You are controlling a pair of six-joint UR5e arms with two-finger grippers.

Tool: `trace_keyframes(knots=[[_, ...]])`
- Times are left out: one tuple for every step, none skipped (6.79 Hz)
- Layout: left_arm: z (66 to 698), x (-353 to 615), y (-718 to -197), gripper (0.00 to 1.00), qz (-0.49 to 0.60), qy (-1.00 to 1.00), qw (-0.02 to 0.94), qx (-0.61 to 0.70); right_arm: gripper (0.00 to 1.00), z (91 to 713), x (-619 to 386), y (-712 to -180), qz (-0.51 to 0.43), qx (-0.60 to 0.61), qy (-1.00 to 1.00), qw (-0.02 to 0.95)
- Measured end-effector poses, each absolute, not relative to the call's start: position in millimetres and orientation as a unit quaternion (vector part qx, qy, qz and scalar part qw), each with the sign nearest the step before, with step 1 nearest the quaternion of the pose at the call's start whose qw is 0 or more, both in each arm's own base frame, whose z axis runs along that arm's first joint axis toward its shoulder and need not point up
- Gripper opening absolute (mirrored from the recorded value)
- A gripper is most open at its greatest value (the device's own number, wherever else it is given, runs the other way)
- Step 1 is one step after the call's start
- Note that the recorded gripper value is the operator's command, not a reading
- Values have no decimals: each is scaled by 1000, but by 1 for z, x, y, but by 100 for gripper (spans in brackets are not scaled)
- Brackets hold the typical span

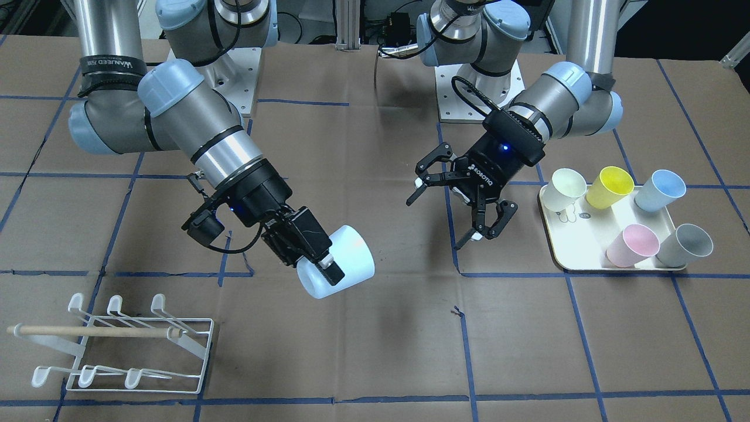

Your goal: Transfer IKEA cup to right arm and place on rack

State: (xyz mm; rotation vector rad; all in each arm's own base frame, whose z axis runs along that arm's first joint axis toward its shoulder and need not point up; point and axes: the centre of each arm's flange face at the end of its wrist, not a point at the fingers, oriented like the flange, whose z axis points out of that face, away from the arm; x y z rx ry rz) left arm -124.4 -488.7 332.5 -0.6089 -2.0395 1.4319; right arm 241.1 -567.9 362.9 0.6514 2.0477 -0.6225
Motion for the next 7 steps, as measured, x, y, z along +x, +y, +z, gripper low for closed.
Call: trace_keyframes(knots=[[337, -114, -502, 99, 526, -788, 253, -197, 19, 364, 223, -576, -315, 212, 841, 385], [349, -103, -520, 99, 506, -820, 214, -161, 19, 365, 204, -584, -371, 162, 856, 323], [367, -95, -538, 99, 469, -856, 179, -125, 19, 367, 182, -592, -412, 121, 864, 263], [389, -91, -554, 99, 417, -892, 147, -95, 19, 371, 163, -600, -442, 81, 868, 213], [411, -93, -566, 99, 355, -925, 112, -74, 20, 373, 147, -607, -463, 43, 869, 169], [428, -99, -573, 99, 291, -951, 79, -63, 20, 373, 131, -614, -479, 19, 867, 131], [442, -106, -574, 99, 223, -972, 53, -53, 20, 370, 117, -625, -491, -1, 866, 97]])
